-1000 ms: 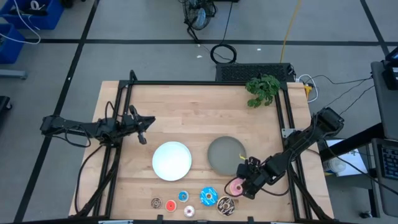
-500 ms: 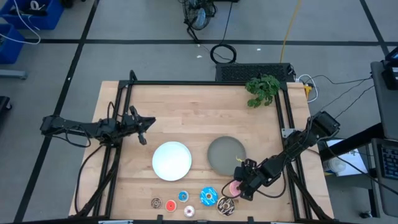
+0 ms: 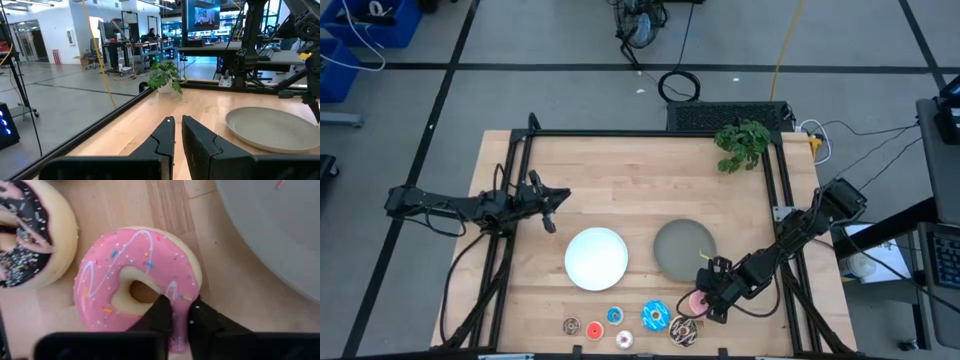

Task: Pick & Place donuts
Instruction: Put the big pink donut on the gray plate

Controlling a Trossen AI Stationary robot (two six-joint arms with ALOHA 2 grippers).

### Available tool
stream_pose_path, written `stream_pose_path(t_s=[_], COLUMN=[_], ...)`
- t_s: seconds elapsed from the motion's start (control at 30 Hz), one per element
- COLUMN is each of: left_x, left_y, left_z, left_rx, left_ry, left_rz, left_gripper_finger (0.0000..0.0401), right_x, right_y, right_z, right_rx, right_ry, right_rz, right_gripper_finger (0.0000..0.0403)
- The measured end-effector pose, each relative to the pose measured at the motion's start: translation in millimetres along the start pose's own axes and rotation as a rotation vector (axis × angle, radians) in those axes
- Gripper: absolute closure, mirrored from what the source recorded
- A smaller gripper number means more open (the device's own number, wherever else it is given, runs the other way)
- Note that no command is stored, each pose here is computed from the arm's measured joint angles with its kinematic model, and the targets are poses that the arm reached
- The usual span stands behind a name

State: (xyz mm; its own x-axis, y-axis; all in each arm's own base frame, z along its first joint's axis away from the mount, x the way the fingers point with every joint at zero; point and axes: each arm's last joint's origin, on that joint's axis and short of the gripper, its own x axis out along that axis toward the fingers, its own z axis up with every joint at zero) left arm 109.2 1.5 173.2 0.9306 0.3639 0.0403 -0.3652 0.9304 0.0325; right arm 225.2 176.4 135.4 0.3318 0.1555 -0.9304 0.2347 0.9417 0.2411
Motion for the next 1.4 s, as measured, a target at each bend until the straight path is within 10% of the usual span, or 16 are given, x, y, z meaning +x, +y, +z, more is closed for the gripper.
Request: stream_pose_path(t_s=[0.63,1.4], left_x=[0,0], left_y=[0,0], left_z=[0,2], left_rx=[0.012,0.000], left_ry=[0.001,-0.023], left_rz=[0.000,0.001], left_gripper_finger=[0.0359,0.0359], right_x=[-99,-112], right_y=[-10,-74], right_z=[14,64], right_rx=[-0.083,0.014], right_ry=[-0.259,-0.373], right_rz=[0.202,0.038], right_gripper_finger=[0.0388,0.0388])
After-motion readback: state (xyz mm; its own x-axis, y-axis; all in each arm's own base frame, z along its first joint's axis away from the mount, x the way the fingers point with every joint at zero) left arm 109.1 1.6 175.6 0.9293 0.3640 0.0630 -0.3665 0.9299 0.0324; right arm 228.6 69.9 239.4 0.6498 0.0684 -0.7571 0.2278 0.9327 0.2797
